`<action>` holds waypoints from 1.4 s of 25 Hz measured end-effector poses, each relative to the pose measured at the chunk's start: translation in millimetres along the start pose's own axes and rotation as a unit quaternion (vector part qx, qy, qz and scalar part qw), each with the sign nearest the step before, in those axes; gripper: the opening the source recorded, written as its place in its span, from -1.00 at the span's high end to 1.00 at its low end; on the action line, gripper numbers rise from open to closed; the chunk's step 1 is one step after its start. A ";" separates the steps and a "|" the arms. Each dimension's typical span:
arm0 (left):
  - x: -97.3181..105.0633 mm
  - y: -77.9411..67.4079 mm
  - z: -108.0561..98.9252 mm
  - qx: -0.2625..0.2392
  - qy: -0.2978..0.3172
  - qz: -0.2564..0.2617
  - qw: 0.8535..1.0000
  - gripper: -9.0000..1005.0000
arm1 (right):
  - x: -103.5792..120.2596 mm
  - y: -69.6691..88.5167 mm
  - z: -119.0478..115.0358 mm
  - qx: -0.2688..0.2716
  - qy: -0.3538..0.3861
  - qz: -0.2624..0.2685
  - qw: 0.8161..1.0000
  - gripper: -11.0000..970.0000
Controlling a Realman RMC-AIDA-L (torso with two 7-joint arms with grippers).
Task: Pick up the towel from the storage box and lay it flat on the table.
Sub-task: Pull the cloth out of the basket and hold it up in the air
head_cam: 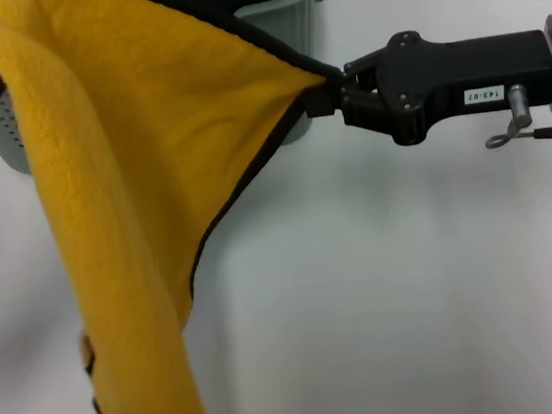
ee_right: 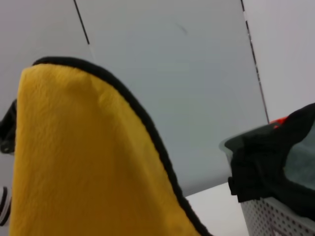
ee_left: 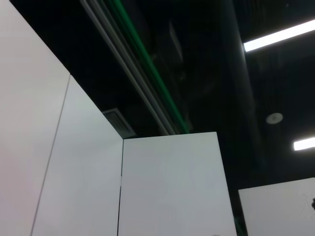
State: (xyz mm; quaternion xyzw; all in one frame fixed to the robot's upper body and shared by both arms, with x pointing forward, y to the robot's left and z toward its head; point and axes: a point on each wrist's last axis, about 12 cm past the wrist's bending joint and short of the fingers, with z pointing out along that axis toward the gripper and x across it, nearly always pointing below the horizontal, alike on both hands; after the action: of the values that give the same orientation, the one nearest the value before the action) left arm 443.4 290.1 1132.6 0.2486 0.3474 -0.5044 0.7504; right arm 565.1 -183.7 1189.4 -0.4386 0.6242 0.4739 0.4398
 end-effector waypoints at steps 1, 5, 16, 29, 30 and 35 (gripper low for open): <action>0.2 0.4 0.7 0.002 0.000 -0.001 1.000 0.96 | 0.6 1.0 0.6 -0.005 0.003 -0.007 1.000 0.95; 1.0 1.4 1.9 0.003 0.001 0.000 1.000 0.96 | -1.7 2.7 1.7 -0.015 0.007 -0.021 1.000 0.94; 1.1 2.9 0.3 -0.005 0.001 0.002 1.000 0.96 | -4.8 6.7 -2.8 -0.022 0.015 -0.054 0.998 0.73; 5.3 4.2 -0.2 -0.010 0.003 -0.003 1.000 0.96 | -7.3 3.9 -11.9 -0.002 0.017 -0.097 0.995 0.78; 5.8 3.9 -0.1 -0.009 0.005 -0.005 1.000 0.96 | -7.5 3.2 -10.8 -0.001 0.020 -0.098 0.995 0.82; 6.5 3.3 1.1 0.008 0.021 -0.009 1.000 0.96 | -6.4 1.4 -7.8 -0.001 0.031 -0.102 0.994 0.95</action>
State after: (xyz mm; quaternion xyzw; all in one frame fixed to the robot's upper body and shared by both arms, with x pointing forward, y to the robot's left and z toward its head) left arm 448.4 286.8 1128.3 0.2616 0.3613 -0.5085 0.7366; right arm 564.2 -190.2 1197.1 -0.5148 0.5890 0.4130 0.4664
